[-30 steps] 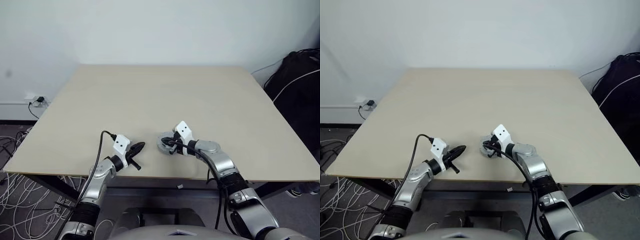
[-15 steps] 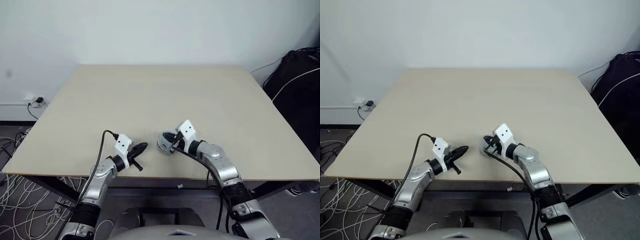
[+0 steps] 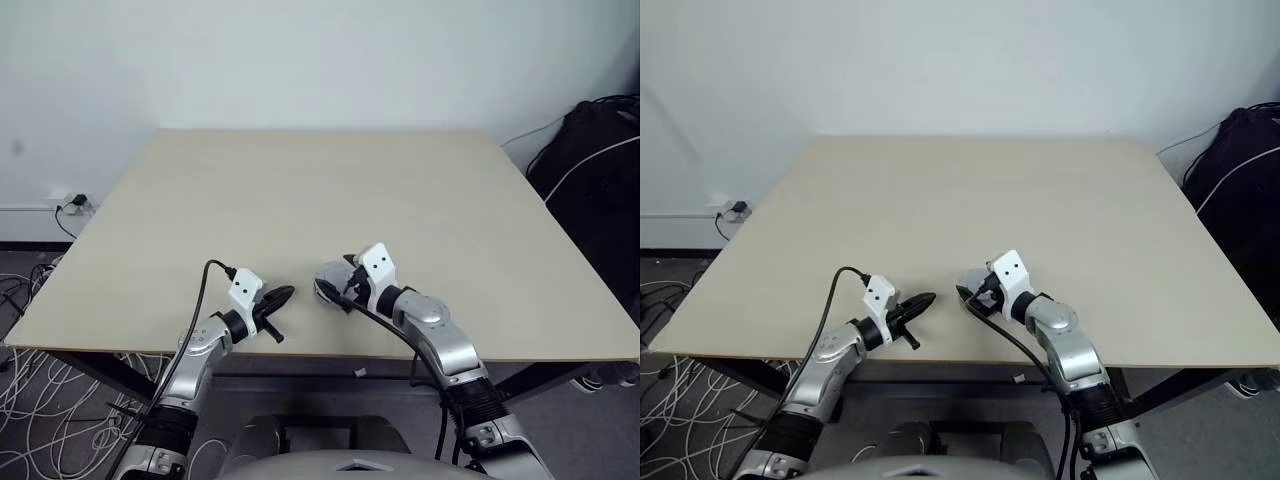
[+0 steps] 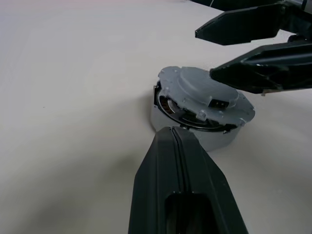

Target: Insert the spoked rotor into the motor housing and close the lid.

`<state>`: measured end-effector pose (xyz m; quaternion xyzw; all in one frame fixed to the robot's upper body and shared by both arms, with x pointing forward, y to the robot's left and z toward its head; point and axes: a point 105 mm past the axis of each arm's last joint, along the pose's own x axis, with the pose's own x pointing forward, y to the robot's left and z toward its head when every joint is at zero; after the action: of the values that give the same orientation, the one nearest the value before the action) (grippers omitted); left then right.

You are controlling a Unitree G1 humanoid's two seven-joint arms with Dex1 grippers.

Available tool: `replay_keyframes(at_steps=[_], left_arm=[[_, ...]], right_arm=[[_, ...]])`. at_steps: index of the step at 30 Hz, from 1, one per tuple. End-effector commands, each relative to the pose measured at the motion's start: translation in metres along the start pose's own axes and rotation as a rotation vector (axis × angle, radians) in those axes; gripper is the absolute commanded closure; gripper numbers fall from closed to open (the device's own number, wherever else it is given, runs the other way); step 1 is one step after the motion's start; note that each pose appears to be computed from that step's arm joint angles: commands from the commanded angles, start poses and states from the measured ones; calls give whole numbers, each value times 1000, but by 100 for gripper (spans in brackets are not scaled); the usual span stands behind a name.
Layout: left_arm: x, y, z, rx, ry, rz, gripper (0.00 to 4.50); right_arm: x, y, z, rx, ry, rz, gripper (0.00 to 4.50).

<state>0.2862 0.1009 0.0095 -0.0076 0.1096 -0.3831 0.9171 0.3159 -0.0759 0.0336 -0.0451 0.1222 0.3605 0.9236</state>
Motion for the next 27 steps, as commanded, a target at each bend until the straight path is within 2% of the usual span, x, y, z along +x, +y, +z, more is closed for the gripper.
replay_keyframes(at_steps=[1, 9, 17, 25, 26, 27], left_arm=[[1, -2, 15, 24, -43, -14, 450], [1, -2, 16, 20, -44, -8, 450], [2, -2, 19, 16, -51, -2, 450], [0, -2, 18, 11, -50, 4, 450], [0, -1, 17, 10, -49, 5, 450], [0, -1, 16, 9, -48, 6, 450]], right_arm=[[2, 0, 7, -4, -14, 22, 2], [1, -8, -11, -2, 66, 61, 2], [7, -23, -14, -19, 89, 46, 2], [11, -22, -15, -27, 97, 55, 2], [11, -21, -15, -28, 97, 54, 42], [11, -21, -16, -28, 98, 54, 64]])
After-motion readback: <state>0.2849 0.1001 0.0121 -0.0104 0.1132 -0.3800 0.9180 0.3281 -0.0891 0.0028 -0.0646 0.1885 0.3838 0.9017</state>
